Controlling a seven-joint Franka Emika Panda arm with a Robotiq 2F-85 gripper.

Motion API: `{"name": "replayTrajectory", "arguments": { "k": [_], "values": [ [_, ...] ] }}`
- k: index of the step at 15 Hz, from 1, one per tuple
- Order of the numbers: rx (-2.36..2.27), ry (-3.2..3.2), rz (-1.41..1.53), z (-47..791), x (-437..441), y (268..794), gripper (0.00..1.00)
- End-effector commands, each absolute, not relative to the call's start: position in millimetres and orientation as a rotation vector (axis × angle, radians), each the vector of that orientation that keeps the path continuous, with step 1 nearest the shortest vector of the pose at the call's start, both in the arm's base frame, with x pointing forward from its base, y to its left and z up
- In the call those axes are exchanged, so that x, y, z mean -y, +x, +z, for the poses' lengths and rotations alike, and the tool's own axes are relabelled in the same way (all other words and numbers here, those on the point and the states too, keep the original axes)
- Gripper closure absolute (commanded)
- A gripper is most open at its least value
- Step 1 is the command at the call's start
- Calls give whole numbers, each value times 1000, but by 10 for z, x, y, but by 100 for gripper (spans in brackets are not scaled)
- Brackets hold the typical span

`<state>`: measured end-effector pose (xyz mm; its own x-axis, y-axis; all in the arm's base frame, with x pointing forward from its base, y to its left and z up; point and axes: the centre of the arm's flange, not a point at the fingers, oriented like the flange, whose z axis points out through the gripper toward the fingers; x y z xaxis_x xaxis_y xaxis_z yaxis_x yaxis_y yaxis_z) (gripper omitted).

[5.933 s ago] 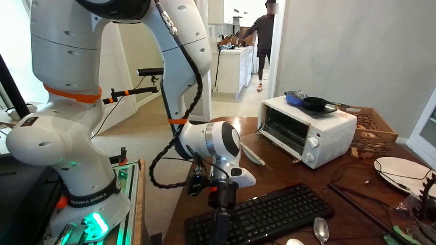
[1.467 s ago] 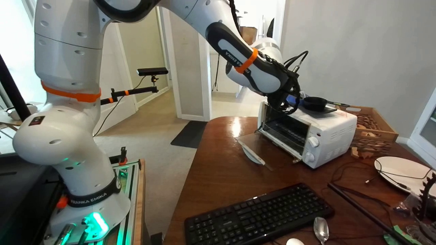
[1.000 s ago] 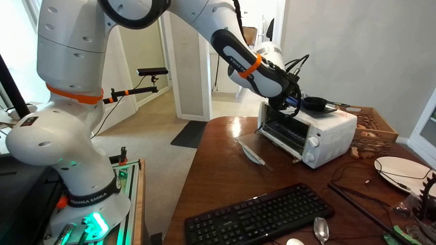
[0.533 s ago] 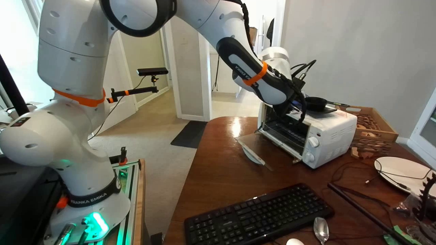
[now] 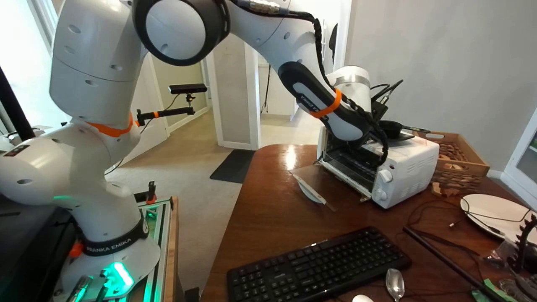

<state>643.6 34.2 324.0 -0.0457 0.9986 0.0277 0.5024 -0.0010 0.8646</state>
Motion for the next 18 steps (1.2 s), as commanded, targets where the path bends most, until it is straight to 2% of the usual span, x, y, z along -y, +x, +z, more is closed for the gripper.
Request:
{"name": "replayTrajectory", "arguments": {
  "k": [1,3,10,18],
  "values": [
    [-1681,1565,981,3123,-193,6535,91],
    [-1691,1567,980,3095,-176,6562,100],
    [-1715,1524,961,3168,-178,6474,98],
    [-1693,1420,863,3366,-205,5863,98]
  ]
}}
